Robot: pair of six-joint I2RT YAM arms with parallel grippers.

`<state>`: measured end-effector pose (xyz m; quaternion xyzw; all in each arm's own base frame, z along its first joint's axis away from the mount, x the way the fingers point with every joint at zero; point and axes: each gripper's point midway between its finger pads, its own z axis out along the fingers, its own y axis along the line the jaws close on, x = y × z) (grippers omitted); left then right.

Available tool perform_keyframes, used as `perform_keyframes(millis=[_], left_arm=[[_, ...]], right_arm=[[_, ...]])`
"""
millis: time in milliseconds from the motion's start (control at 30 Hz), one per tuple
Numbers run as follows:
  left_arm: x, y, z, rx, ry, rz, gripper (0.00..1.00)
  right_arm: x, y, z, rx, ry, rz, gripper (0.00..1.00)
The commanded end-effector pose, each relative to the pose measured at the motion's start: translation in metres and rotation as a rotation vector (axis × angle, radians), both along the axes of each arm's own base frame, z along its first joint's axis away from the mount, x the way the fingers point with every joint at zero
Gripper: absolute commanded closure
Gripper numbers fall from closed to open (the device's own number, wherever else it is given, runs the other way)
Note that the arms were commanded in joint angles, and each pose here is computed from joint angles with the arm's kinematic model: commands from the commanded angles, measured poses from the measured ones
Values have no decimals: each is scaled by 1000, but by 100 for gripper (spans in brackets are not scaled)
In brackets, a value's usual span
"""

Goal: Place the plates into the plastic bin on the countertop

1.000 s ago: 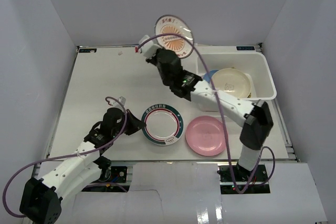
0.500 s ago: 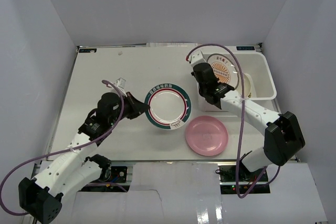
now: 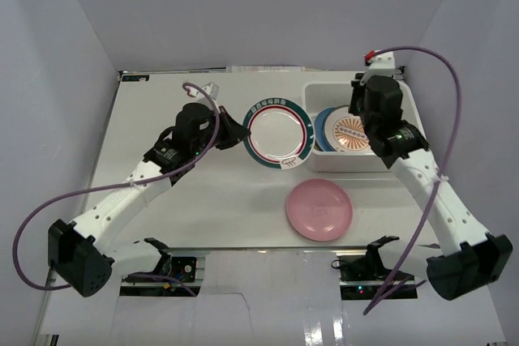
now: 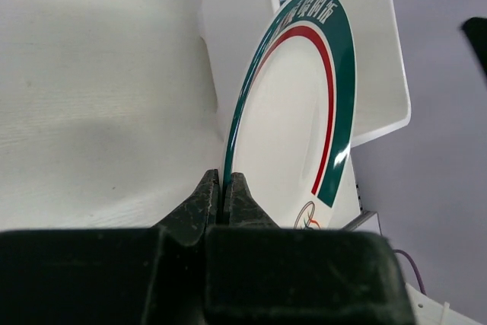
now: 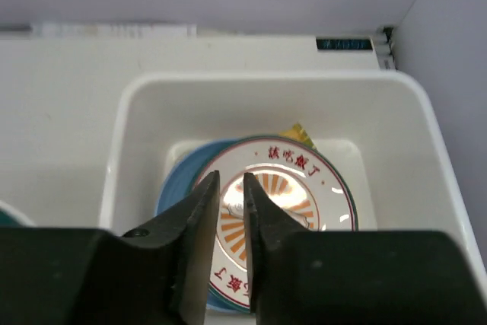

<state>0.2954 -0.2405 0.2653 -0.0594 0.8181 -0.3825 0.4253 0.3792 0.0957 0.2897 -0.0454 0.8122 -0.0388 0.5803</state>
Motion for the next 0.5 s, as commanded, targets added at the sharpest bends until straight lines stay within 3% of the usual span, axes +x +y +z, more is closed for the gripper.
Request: perform_keyframes(millis=[0,67,100,233,367,400,433,467], left_arm=[[20,-36,51,-48,-127,-22,100],[21,-65,52,-32,-131,-69,100],[39,-79,51,-7,-138,-50,100],[67,-130,39,19,-128,-87,100],[98,-171,26,6,-120,-114,100],[106,-184,3,22,-87,-127,100],[113,-194,20,-4,-116,-132,100],[109,-205,22,-19,-115,-185,89]], right_arm=[[-28,-3,90,259,-210,34,81],[-42,-4,101,310,-258,56,92],[-58,-1,122,356,-328,110,92],[-89,21,131,464,-355,272,92],[-119,34,119,541,-339,385,86],[-121,37,99,557,-303,393,84],[-127,42,89,575,-279,422,82],[-138,47,83,606,-263,463,75]])
